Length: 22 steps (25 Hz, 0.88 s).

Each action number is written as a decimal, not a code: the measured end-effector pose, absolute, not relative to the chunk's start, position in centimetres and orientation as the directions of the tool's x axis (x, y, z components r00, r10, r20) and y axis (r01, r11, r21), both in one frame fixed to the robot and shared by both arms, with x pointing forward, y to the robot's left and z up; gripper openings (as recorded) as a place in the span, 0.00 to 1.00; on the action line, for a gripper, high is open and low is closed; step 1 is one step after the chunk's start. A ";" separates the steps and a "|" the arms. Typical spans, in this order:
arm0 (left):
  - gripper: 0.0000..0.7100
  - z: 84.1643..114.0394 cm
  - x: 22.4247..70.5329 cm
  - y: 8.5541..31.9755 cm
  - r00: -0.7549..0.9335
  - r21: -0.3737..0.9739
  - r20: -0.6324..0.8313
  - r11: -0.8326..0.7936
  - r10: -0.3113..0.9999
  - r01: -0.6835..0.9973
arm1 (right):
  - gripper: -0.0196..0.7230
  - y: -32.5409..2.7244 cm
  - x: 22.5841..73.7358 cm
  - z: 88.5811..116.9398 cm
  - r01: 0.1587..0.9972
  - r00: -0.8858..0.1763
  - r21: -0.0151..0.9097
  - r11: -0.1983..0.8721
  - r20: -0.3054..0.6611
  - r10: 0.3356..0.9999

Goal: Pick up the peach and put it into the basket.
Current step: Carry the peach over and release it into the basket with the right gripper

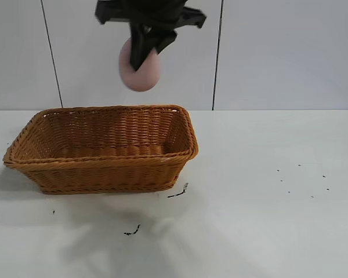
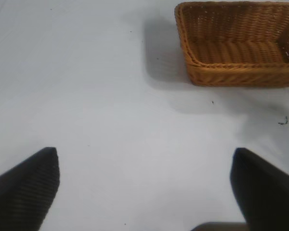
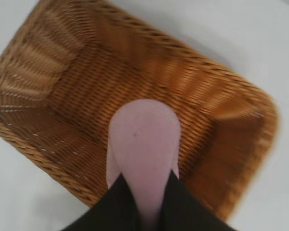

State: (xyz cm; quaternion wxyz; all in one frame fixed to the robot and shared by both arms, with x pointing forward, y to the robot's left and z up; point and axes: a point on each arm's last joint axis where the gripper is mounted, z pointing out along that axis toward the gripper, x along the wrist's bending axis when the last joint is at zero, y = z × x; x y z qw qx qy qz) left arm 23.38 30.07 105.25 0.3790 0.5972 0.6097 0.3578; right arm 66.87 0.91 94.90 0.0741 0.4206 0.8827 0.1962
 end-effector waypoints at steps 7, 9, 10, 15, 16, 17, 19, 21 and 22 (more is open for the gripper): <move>0.98 105.2 23.4 30.1 0.000 0.889 -0.035 0.031 0.999 0.457 | 0.29 1.0 67.2 93.3 0.714 -0.636 0.395 0.578 0.021 0.771; 0.98 105.2 23.4 30.1 0.000 0.889 -0.035 0.031 0.999 0.457 | 0.74 1.0 67.1 93.5 0.713 -0.636 0.399 0.576 0.022 0.771; 0.98 105.2 23.4 30.1 0.000 0.889 -0.035 0.031 0.999 0.457 | 0.83 1.0 67.1 93.7 0.713 -0.636 0.401 0.575 0.023 0.771; 0.98 105.2 23.4 30.1 0.000 0.889 -0.035 0.031 0.999 0.457 | 0.95 0.8 66.9 97.4 0.699 -0.639 0.433 0.569 0.021 0.769; 0.98 105.2 23.4 30.1 0.000 0.889 -0.035 0.031 0.999 0.457 | 0.95 0.7 66.9 98.6 0.693 -0.640 0.448 0.565 0.020 0.768; 0.98 105.2 23.4 30.1 0.000 0.889 -0.035 0.031 0.999 0.457 | 0.95 0.6 66.9 99.8 0.690 -0.636 0.463 0.556 0.021 0.772; 0.98 105.2 23.4 30.1 0.000 0.889 -0.035 0.031 0.999 0.457 | 0.95 0.3 67.0 102.4 0.683 -0.622 0.506 0.526 0.026 0.782; 0.98 105.2 23.4 30.1 0.000 0.889 -0.035 0.031 0.999 0.457 | 0.95 -0.8 67.6 104.1 0.689 -0.597 0.534 0.491 0.033 0.802; 0.98 105.2 23.4 30.1 0.000 0.889 -0.035 0.031 0.999 0.457 | 0.95 -1.6 68.1 104.8 0.693 -0.579 0.547 0.470 0.034 0.814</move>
